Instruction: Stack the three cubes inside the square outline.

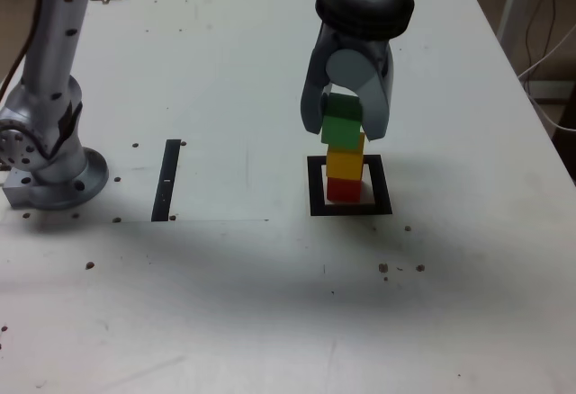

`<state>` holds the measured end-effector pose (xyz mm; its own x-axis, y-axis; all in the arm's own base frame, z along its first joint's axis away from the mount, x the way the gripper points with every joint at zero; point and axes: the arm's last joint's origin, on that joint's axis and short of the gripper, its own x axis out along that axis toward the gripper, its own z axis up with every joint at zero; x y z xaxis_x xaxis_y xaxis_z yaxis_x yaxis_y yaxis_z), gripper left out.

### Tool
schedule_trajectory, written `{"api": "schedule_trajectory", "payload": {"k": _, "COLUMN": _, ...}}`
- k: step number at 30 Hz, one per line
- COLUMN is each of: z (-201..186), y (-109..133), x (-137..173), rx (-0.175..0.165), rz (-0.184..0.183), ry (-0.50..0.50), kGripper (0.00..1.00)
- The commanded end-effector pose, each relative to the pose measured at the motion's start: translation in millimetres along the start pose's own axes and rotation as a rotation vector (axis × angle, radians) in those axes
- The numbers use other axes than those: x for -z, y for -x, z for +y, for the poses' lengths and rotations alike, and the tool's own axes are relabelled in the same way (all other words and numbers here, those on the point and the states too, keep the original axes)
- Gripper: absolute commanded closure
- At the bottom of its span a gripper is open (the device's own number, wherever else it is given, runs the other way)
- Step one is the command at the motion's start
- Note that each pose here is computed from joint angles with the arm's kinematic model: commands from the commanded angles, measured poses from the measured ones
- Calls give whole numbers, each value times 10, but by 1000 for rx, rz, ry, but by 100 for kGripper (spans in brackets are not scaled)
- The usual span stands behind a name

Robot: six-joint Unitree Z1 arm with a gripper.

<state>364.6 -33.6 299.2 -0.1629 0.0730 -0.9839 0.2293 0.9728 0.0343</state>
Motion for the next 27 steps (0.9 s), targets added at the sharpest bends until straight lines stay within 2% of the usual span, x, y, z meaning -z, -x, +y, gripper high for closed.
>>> {"api": "schedule_trajectory", "payload": {"k": 1, "z": -2, "y": -30, "x": -36, "rx": 0, "rz": 5, "ry": 0, "kGripper": 62}}
{"api": "schedule_trajectory", "payload": {"k": 9, "z": -2, "y": -103, "x": -75, "rx": 2, "rz": 28, "ry": -2, "kGripper": 47}}
{"api": "schedule_trajectory", "payload": {"k": 18, "z": 0, "y": -117, "x": -68, "rx": -2, "rz": 30, "ry": -2, "kGripper": 25}}
{"api": "schedule_trajectory", "payload": {"k": 23, "z": 3, "y": -110, "x": -52, "rx": -14, "rz": 28, "ry": 1, "kGripper": 7}}
{"api": "schedule_trajectory", "payload": {"k": 27, "z": 7, "y": -88, "x": -10, "rx": -29, "rz": 26, "ry": 4, "kGripper": 1}}
